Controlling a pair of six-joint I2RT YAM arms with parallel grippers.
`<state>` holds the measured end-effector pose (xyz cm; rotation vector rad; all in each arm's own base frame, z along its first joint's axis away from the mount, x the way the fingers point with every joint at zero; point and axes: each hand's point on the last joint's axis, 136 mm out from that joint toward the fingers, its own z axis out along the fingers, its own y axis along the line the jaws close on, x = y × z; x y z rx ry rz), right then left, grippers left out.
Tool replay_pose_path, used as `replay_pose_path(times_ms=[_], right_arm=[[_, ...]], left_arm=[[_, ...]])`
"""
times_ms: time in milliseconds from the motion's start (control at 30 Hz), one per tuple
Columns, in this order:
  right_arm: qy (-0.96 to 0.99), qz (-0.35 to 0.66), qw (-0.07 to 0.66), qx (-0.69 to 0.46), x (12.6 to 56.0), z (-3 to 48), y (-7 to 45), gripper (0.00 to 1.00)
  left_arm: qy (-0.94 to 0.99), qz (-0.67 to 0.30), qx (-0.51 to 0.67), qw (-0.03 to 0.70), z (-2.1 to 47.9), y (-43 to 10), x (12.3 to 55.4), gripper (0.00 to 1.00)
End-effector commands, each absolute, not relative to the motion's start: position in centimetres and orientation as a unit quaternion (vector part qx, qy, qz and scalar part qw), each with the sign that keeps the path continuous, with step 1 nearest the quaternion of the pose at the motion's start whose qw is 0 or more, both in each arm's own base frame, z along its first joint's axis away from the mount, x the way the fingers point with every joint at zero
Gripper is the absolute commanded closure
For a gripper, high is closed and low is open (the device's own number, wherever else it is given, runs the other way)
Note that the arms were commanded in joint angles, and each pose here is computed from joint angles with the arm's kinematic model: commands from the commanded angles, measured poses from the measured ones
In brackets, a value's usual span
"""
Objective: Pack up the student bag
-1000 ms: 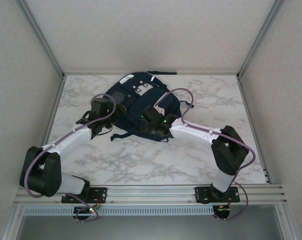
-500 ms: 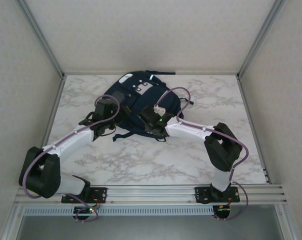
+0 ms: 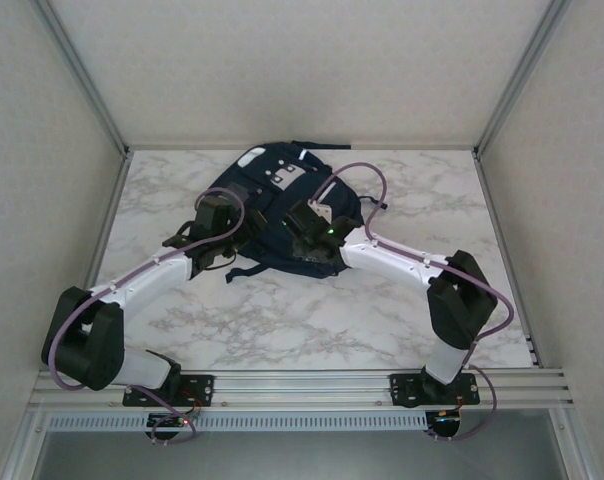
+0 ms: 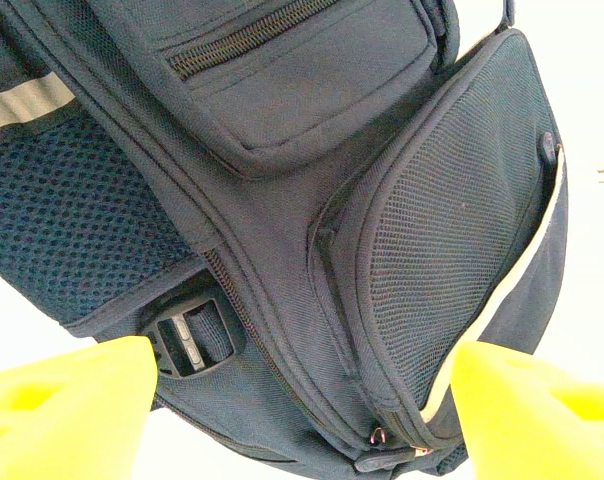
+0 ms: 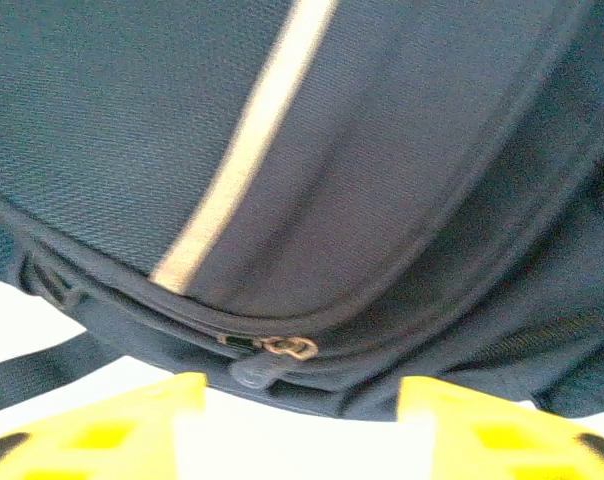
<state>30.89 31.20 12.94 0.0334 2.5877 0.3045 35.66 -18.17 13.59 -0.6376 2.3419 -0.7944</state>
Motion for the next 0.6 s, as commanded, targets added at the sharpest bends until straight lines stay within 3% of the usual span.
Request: replay_pose_path(times_ms=[0, 233, 567], right_arm=[[0.955, 0.135, 0.265, 0.015, 31.4, 13.0, 33.6, 0.38], [0.96, 0.065, 0.269, 0.051, 32.7, 10.6, 32.2, 0.41], [0.964, 0.007, 0.259, 0.055, 31.8, 8.6, 30.6, 0.35]], left_arm=[[0.873, -0.294, -0.24, 0.307, 14.8, -18.1, 36.1, 0.23], [0.872, -0.3, -0.24, 0.304, 14.9, -18.3, 36.1, 0.22], [0.867, -0.309, -0.245, 0.303, 15.0, -18.6, 36.3, 0.22]])
